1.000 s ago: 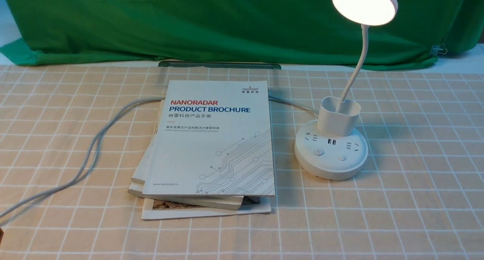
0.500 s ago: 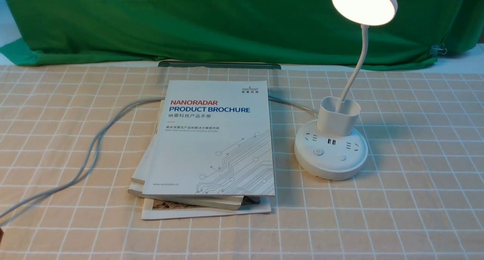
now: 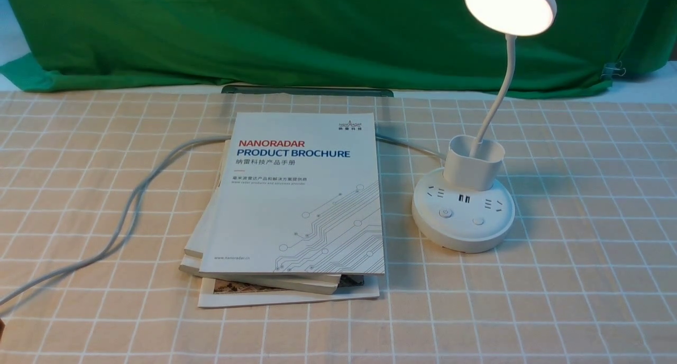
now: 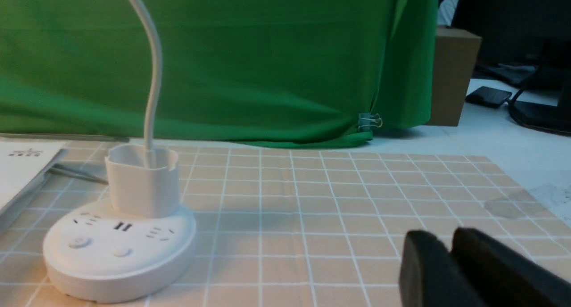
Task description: Turn on the table lamp on the light coffee tablecloth with your hand.
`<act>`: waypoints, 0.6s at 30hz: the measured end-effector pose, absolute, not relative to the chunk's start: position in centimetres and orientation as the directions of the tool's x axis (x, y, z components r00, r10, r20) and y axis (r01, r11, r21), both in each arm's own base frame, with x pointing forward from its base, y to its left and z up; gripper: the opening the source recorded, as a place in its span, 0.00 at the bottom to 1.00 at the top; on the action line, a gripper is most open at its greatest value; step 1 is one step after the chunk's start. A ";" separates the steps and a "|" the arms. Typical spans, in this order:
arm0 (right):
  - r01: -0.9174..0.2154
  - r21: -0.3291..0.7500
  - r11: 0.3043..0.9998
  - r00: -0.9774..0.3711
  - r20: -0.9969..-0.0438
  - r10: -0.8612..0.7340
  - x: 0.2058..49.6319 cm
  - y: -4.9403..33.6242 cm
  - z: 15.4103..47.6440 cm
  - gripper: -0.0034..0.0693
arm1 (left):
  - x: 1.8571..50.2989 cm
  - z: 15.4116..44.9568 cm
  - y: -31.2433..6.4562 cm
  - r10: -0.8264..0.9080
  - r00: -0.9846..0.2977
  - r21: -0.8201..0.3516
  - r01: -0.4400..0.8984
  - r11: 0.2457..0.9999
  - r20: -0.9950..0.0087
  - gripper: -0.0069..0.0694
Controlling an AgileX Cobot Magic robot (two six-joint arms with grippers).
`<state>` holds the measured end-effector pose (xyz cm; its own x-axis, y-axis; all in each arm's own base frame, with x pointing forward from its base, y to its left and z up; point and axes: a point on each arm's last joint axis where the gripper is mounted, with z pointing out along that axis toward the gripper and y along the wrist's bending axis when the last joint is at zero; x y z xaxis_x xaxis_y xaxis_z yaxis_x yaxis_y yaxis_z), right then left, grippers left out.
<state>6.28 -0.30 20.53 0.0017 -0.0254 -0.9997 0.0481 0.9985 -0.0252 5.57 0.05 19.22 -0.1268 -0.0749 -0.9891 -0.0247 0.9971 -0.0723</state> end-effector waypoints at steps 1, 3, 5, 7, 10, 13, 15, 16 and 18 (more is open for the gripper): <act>0.050 -0.013 0.999 -0.008 -1.000 -0.012 6.2 -0.3 20.4 0.24 | 5.6 19.2 0.0 -0.075 -0.127 -0.072 -0.025 0.997 -0.989 0.12; 0.053 -0.004 0.999 -0.018 -1.000 -0.003 6.2 -0.3 20.3 0.25 | 5.6 19.2 0.0 -0.075 -0.127 -0.072 -0.025 0.997 -0.989 0.12; 0.059 0.011 0.998 -0.039 -0.999 0.013 5.9 -0.4 20.0 0.25 | 5.6 19.2 0.0 -0.075 -0.126 -0.072 -0.025 0.997 -0.989 0.12; 0.064 0.024 0.998 -0.049 -0.998 0.027 5.8 -0.4 19.8 0.26 | 5.6 19.2 0.0 -0.075 -0.126 -0.072 -0.025 0.997 -0.989 0.12; 0.067 0.040 0.997 -0.076 -0.996 0.046 5.7 -0.4 19.6 0.27 | 5.6 19.2 0.0 -0.075 -0.125 -0.072 -0.025 0.997 -0.989 0.12; 0.066 0.054 0.996 -0.102 -0.993 0.061 5.7 -0.4 19.3 0.28 | 5.6 19.2 0.0 -0.075 -0.125 -0.072 -0.025 0.997 -0.989 0.12; 0.063 0.059 0.996 -0.112 -0.992 0.066 5.7 -0.4 19.2 0.28 | 5.6 19.2 0.0 -0.075 -0.125 -0.072 -0.025 0.997 -0.989 0.12; 0.059 0.061 0.996 -0.114 -0.991 0.067 5.7 -0.4 19.2 0.28 | 5.6 19.2 0.0 -0.075 -0.125 -0.072 -0.025 0.997 -0.989 0.12; 0.057 0.068 0.996 -0.119 -0.990 0.074 5.6 -0.3 19.2 0.29 | 5.6 19.2 0.0 -0.075 -0.125 -0.072 -0.025 0.997 -0.989 0.12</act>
